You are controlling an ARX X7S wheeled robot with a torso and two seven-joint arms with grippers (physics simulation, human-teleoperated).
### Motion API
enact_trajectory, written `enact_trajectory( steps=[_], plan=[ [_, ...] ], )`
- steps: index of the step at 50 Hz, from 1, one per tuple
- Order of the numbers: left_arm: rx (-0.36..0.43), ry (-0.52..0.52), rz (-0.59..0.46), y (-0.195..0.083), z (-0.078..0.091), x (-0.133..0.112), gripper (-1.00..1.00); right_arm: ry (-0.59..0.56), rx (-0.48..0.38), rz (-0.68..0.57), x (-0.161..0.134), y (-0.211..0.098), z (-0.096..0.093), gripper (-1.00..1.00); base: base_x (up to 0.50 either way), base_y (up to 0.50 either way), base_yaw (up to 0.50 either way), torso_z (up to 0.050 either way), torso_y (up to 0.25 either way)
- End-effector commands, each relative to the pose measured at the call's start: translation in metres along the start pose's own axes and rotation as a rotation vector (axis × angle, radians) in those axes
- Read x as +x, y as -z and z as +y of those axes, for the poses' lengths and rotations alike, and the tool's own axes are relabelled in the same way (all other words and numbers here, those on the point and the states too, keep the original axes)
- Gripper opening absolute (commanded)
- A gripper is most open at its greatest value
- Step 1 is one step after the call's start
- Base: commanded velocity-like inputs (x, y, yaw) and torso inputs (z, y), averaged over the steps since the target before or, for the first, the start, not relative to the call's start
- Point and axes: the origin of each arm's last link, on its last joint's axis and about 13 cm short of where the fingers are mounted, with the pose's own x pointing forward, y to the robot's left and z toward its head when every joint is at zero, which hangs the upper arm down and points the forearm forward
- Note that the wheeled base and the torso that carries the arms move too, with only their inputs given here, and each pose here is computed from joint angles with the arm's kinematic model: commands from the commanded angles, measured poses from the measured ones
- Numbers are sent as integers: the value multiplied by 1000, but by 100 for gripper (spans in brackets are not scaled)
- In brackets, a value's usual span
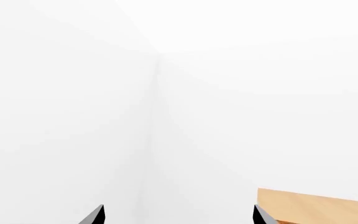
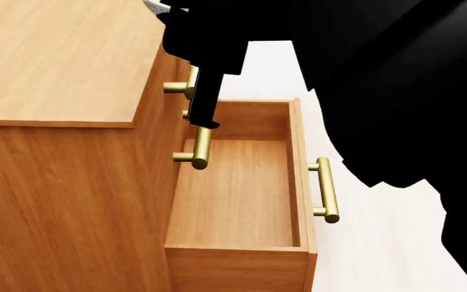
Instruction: Put the bowl on top of the cabinet.
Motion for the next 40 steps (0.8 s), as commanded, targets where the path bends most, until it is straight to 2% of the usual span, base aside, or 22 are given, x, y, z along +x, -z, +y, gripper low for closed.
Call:
enact_trajectory(
  steps=[1, 21, 24, 40],
  plan=[
    [13, 1, -1, 0, 3, -2, 100, -16, -69, -73, 6, -33, 4, -100, 0, 0, 0, 0, 0],
    [12, 0, 1, 2, 3, -2, 100, -2, -90, -165, 20, -58, 9, -100, 0, 0, 0, 0, 1],
    [13, 1, 1, 2, 3, -2, 100, -15, -73, -160, 21, -60, 11, -100, 0, 0, 0, 0, 0],
    [13, -3, 1, 1, 4, -3, 100, -15, -94, -192, 34, -65, 21, -100, 0, 0, 0, 0, 0]
  ],
)
